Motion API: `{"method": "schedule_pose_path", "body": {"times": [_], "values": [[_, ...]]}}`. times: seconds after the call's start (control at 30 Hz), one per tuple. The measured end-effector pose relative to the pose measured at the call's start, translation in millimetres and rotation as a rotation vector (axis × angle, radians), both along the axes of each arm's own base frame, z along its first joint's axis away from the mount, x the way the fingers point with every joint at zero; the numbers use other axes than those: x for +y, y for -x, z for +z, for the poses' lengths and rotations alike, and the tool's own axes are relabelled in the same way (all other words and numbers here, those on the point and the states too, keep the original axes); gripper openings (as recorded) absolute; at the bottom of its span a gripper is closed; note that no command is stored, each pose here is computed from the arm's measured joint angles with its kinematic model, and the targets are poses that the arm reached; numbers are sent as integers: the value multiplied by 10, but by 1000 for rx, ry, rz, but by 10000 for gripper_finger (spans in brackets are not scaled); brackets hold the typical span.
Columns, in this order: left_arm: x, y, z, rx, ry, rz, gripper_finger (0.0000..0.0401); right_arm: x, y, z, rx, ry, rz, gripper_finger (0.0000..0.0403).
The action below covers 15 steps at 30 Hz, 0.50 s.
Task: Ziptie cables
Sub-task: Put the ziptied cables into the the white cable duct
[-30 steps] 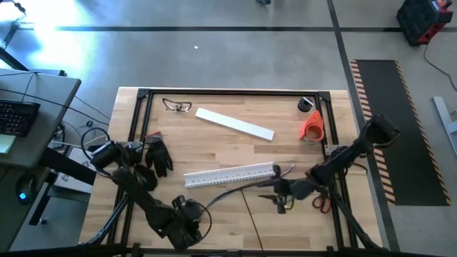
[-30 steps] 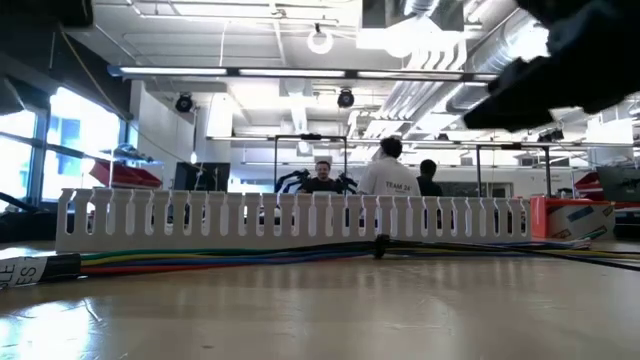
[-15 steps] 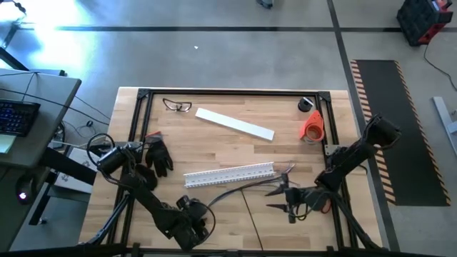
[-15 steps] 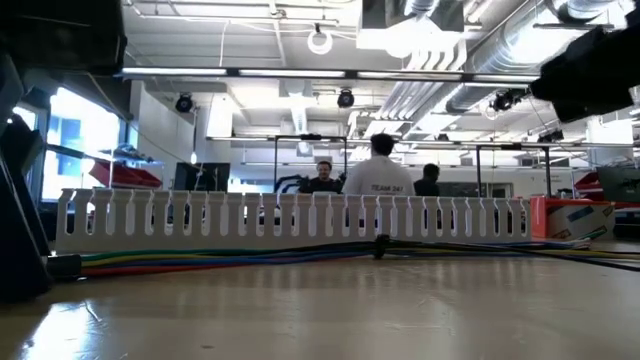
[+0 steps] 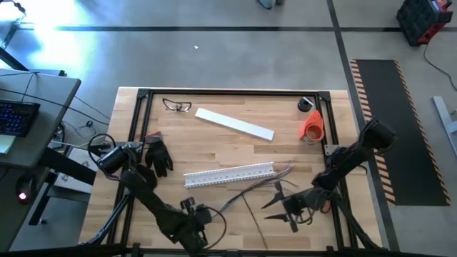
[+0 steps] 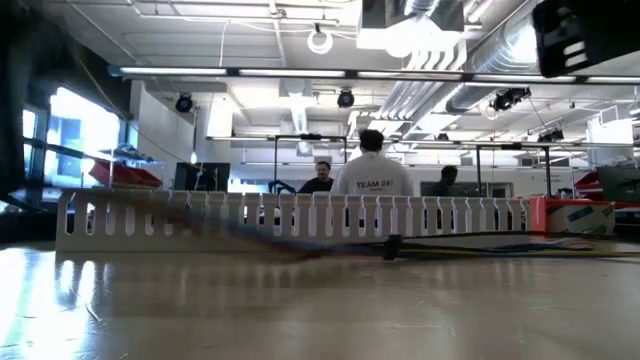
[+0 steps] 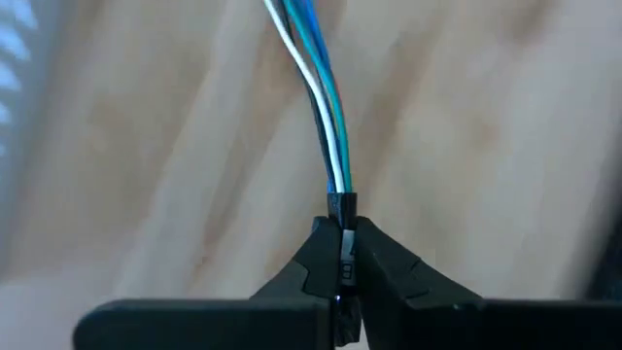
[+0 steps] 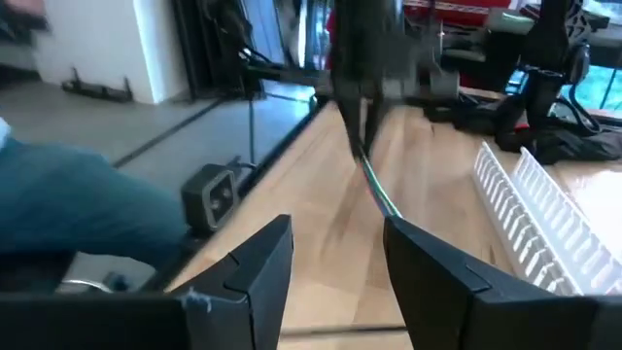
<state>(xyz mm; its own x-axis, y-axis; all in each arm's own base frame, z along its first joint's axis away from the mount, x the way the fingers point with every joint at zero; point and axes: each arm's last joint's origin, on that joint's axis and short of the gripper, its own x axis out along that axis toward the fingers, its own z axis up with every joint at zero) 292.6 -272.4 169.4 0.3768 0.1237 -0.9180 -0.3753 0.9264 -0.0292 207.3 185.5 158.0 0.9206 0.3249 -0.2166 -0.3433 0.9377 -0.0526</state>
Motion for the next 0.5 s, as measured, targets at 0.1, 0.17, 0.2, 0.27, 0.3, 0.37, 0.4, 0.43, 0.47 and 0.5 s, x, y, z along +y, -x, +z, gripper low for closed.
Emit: {"method": "schedule_pose_path", "body": {"times": [0.1, 0.17, 0.2, 0.27, 0.3, 0.37, 0.4, 0.43, 0.47, 0.5], "values": [[-18, -46, 304, 7, -66, -60, 4, 13, -161, -81, 48, 79, -21, 155], [-46, -57, 472, 9, -101, -106, 3, -17, -255, -135, 124, 160, -45, 167], [-60, -61, 557, 2, -114, -129, 2, -36, -295, -142, 166, 190, -58, 175], [-89, -43, 716, -6, -127, -167, 2, -95, -371, -151, 259, 237, -96, 195], [-103, -36, 770, -9, -129, -180, 2, -126, -403, -150, 297, 255, -114, 206], [-125, -28, 856, -16, -133, -198, 2, -189, -448, -153, 350, 293, -138, 227], [-137, -25, 897, -25, -138, -207, 2, -226, -469, -157, 365, 318, -141, 235], [-152, -22, 946, -44, -146, -216, 2, -260, -484, -164, 376, 338, -142, 242], [-166, -21, 989, -63, -153, -223, 1, -285, -496, -169, 381, 351, -135, 246], [-172, -23, 1027, -83, -161, -222, 1, -305, -505, -175, 383, 357, -122, 248]]}}
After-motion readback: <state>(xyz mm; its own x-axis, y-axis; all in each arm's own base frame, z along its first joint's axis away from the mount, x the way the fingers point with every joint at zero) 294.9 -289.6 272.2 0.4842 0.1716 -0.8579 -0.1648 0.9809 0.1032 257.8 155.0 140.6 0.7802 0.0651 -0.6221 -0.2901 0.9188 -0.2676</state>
